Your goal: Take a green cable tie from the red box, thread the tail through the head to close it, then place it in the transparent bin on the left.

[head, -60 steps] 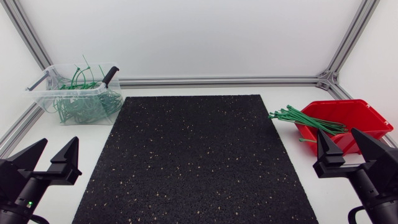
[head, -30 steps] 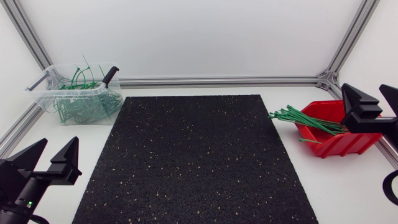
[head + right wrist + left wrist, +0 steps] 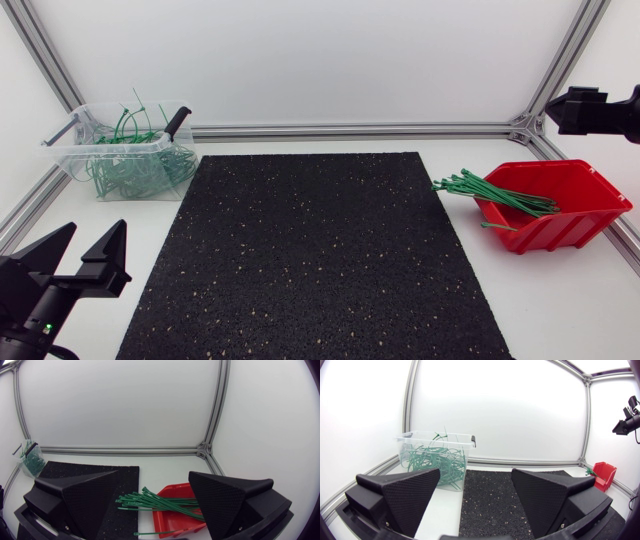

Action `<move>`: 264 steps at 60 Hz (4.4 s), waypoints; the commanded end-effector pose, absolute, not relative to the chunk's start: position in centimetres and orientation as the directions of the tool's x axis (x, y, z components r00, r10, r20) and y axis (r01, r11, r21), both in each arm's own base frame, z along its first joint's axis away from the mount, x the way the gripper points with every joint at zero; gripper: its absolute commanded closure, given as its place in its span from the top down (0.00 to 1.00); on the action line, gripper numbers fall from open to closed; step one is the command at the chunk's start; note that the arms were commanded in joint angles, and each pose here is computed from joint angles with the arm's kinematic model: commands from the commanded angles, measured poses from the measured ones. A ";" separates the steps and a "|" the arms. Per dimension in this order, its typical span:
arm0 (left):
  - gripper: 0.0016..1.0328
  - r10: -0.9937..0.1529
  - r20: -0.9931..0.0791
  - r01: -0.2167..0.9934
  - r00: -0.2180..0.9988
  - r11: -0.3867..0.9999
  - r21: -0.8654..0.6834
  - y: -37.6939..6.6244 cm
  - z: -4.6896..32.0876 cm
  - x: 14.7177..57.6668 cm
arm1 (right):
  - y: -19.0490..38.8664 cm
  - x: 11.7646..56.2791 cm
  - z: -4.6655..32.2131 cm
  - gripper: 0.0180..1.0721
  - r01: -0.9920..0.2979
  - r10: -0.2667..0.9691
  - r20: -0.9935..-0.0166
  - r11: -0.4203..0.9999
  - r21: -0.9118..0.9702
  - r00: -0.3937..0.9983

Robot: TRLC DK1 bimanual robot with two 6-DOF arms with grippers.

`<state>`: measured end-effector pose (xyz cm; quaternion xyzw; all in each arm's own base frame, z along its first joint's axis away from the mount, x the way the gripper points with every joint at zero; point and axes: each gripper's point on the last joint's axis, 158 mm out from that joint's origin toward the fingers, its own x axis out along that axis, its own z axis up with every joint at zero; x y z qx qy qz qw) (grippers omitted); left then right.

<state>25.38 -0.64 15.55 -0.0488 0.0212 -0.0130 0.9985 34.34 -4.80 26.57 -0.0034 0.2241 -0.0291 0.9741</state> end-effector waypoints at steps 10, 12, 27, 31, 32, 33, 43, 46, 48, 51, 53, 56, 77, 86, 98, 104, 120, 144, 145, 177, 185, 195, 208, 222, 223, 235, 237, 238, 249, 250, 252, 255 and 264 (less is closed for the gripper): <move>0.96 -0.034 -0.094 0.023 0.995 0.993 -0.117 -0.8 13.2 25.4 | -7.4 36.7 24.0 0.95 -0.028 0.013 -0.597 0.999 -0.016 0.802; 0.96 -0.034 -0.094 0.023 0.995 0.993 -0.117 -0.8 13.2 25.4 | -7.9 36.9 23.5 0.95 -0.048 0.013 -0.625 0.998 -0.039 0.781; 0.96 -0.034 -0.094 0.023 0.995 0.993 -0.117 -0.8 13.2 25.4 | -8.7 36.4 18.1 0.95 -0.379 0.020 -0.831 0.896 -0.233 0.556; 0.96 -0.034 -0.094 0.023 0.995 0.993 -0.117 -0.8 13.2 25.4 | -7.6 35.6 17.2 0.95 -0.528 0.079 -0.844 0.810 -0.255 0.530; 0.96 -0.035 -0.094 0.024 0.995 0.993 -0.117 -0.8 13.2 25.4 | -7.3 35.6 17.1 0.95 -0.553 0.094 -0.842 0.791 -0.261 0.531; 0.96 -0.035 -0.094 0.024 0.995 0.993 -0.117 -0.8 13.2 25.4 | -7.4 35.5 16.8 0.95 -0.572 0.097 -0.844 0.775 -0.268 0.527; 0.96 -0.035 -0.094 0.024 0.995 0.993 -0.117 -0.8 13.2 25.4 | -6.7 34.3 13.4 0.91 -0.716 0.128 -0.887 0.646 -0.265 0.444; 0.96 -0.035 -0.095 0.024 0.995 0.993 -0.117 -0.8 13.2 25.4 | -6.4 33.5 12.3 0.89 -0.753 0.144 -0.907 0.616 -0.231 0.396; 0.96 -0.034 -0.094 0.023 0.995 0.993 -0.117 -0.8 13.2 25.4 | -6.1 32.9 11.8 0.89 -0.777 0.157 -0.917 0.594 -0.208 0.366; 0.96 -0.034 -0.094 0.023 0.995 0.993 -0.115 -0.8 13.2 25.4 | -5.7 32.0 11.2 0.88 -0.804 0.171 -0.928 0.565 -0.184 0.332; 0.96 -0.034 -0.095 0.023 0.995 0.993 -0.115 -0.8 13.2 25.4 | -5.4 31.3 10.5 0.86 -0.827 0.177 -0.934 0.535 -0.175 0.312; 0.96 -0.035 -0.095 0.024 0.995 0.993 -0.115 -0.8 13.2 25.4 | -5.1 30.5 10.0 0.86 -0.849 0.181 -0.937 0.498 -0.175 0.299; 0.96 -0.035 -0.095 0.024 0.995 0.993 -0.117 -0.8 13.2 25.4 | -4.2 29.6 4.3 0.62 -0.891 0.090 -0.949 0.382 -0.246 0.301; 0.96 -0.035 -0.095 0.024 0.995 0.993 -0.117 -0.8 13.2 25.4 | -4.0 30.0 2.9 0.56 -0.884 0.062 -0.938 0.360 -0.299 0.342; 0.96 -0.032 -0.097 0.021 0.995 0.993 -0.115 -0.7 13.2 25.4 | -3.7 30.7 3.4 0.40 -0.860 0.067 -0.910 0.362 -0.359 0.408; 0.96 -0.032 -0.095 0.021 0.995 0.993 -0.117 -0.7 13.2 25.4 | -3.7 31.4 3.9 0.27 -0.836 0.059 -0.885 0.363 -0.411 0.461; 0.96 -0.031 -0.095 0.020 0.995 0.993 -0.117 -0.7 13.2 25.4 | -3.5 31.7 3.8 0.24 -0.815 0.059 -0.861 0.362 -0.453 0.505; 0.96 -0.029 -0.095 0.018 0.995 0.993 -0.115 -0.7 13.2 25.4 | -3.0 32.0 4.1 0.09 -0.787 0.068 -0.829 0.364 -0.498 0.556; 0.96 -0.029 -0.095 0.018 0.995 0.993 -0.117 -0.7 13.2 25.4 | -3.0 32.1 4.2 0.09 -0.785 0.067 -0.826 0.364 -0.502 0.559; 0.96 -0.028 -0.097 0.016 0.995 0.993 -0.117 -0.6 13.2 25.4 | -1.7 32.3 17.6 0.06 -0.618 0.156 -0.619 0.430 -0.658 0.769; 0.96 -0.029 -0.097 0.018 0.995 0.993 -0.117 -0.7 13.2 25.4 | -0.1 31.1 22.6 0.06 -0.571 0.218 -0.538 0.464 -0.677 0.814; 0.96 -0.031 -0.097 0.019 0.995 0.993 -0.117 -0.7 13.2 25.4 | 2.4 29.3 27.8 0.06 -0.564 0.325 -0.463 0.534 -0.630 0.825; 0.96 -0.032 -0.098 0.021 0.995 0.993 -0.117 -0.7 13.2 25.4 | 5.6 27.0 30.9 0.06 -0.638 0.450 -0.453 0.572 -0.515 0.770; 0.96 -0.038 -0.098 0.027 0.994 0.993 -0.117 -0.9 13.2 25.4 | 9.9 24.4 32.3 0.06 -0.731 0.564 -0.467 0.564 -0.384 0.681; 0.96 -0.038 -0.100 0.027 0.994 0.993 -0.117 -0.9 13.1 25.4 | 10.1 24.3 32.4 0.06 -0.736 0.571 -0.467 0.564 -0.375 0.675; 0.96 -0.041 -0.100 0.030 0.994 0.993 -0.117 -1.0 13.1 25.4 | 13.7 22.9 31.6 0.06 -0.828 0.660 -0.516 0.520 -0.209 0.545; 0.96 -0.041 -0.100 0.030 0.994 0.993 -0.117 -1.0 13.1 25.4 | 14.1 23.0 31.4 0.06 -0.835 0.668 -0.523 0.520 -0.179 0.529; 0.96 -0.041 -0.100 0.030 0.994 0.993 -0.117 -1.0 13.1 25.4 | 14.3 23.0 31.3 0.06 -0.841 0.675 -0.527 0.515 -0.164 0.517; 0.96 -0.049 -0.100 0.037 0.994 0.992 -0.117 -1.2 13.1 25.4 | 17.0 22.4 30.0 0.06 -0.888 0.734 -0.555 0.459 -0.018 0.391; 0.96 -0.051 -0.101 0.039 0.994 0.992 -0.117 -1.2 13.1 25.4 | 17.1 22.4 29.8 0.06 -0.889 0.739 -0.557 0.458 0.001 0.380; 0.96 -0.052 -0.100 0.040 0.994 0.992 -0.117 -1.3 13.1 25.4 | 17.4 22.4 29.8 0.06 -0.893 0.753 -0.552 0.449 0.031 0.359; 0.96 -0.052 -0.101 0.040 0.993 0.992 -0.117 -1.3 13.1 25.4 | 17.9 22.3 29.9 0.06 -0.896 0.770 -0.545 0.439 0.071 0.333; 0.96 -0.054 -0.100 0.042 0.994 0.992 -0.117 -1.3 13.1 25.4 | 19.3 21.9 30.1 0.06 -0.905 0.822 -0.515 0.384 0.185 0.243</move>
